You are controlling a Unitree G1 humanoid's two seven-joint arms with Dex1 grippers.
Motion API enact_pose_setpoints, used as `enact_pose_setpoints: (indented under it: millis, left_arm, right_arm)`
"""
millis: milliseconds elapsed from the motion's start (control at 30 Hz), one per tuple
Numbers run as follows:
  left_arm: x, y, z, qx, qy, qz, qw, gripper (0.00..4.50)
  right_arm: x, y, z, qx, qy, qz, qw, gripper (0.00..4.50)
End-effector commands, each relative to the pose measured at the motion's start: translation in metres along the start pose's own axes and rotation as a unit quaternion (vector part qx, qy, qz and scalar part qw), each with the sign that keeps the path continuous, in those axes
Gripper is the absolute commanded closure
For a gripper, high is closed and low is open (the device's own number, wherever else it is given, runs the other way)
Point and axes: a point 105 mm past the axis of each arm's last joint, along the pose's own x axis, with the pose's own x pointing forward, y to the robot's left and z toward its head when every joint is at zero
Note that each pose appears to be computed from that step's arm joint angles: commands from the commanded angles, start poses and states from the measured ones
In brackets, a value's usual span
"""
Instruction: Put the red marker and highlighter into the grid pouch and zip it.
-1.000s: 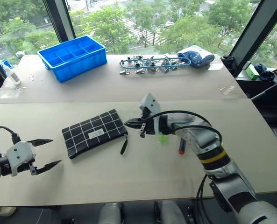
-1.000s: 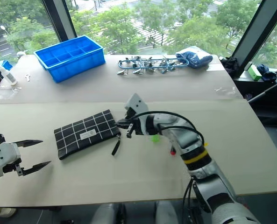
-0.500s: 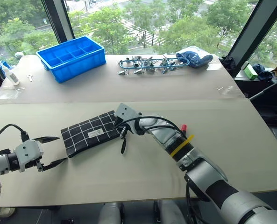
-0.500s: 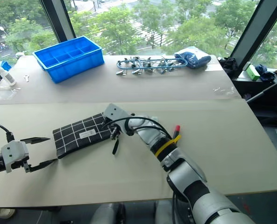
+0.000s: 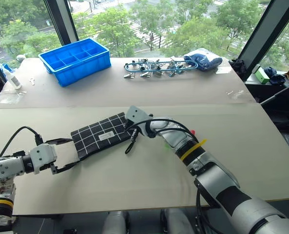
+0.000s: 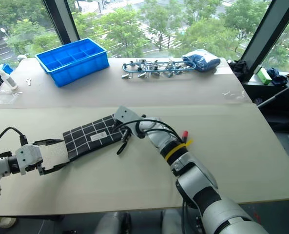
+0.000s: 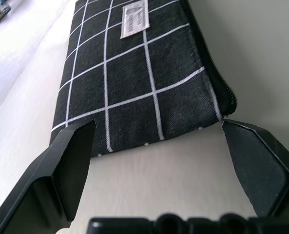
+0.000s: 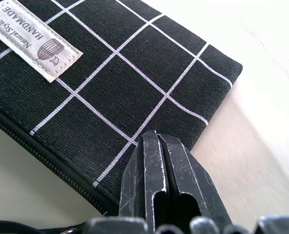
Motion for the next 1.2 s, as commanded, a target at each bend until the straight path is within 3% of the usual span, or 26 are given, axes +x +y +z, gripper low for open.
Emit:
enact_pose_setpoints:
  millis: [33, 433, 733, 933, 1033, 1200]
  left_arm:
    - [0.009, -0.008, 0.006, 0.01, -0.014, -0.021, 1.0, 0.0]
    - [0.013, 0.001, -0.016, 0.076, 0.043, -0.013, 0.996, 0.0]
    - [0.048, 0.005, 0.001, 0.115, -0.012, -0.016, 0.993, 0.0]
    - [0.052, 0.009, 0.001, 0.124, -0.008, -0.015, 0.992, 0.0]
    - [0.051, 0.013, 0.002, 0.121, -0.011, -0.012, 0.992, 0.65]
    - [0.046, 0.016, 0.001, 0.104, -0.012, -0.017, 0.994, 2.61]
  right_arm:
    - [-0.001, -0.003, -0.005, 0.009, 0.011, -0.005, 1.0, 4.46]
    - [-0.003, -0.002, 0.0, 0.014, 0.001, 0.002, 1.0, 4.46]
    - [-0.006, -0.002, 0.0, 0.02, -0.003, -0.001, 1.0, 4.46]
    - [-0.008, -0.005, -0.001, 0.024, -0.003, -0.006, 1.0, 4.46]
    - [-0.009, -0.007, -0.002, 0.027, -0.002, -0.011, 1.0, 4.5]
    - [-0.012, -0.012, -0.002, 0.032, -0.003, -0.019, 0.999, 4.5]
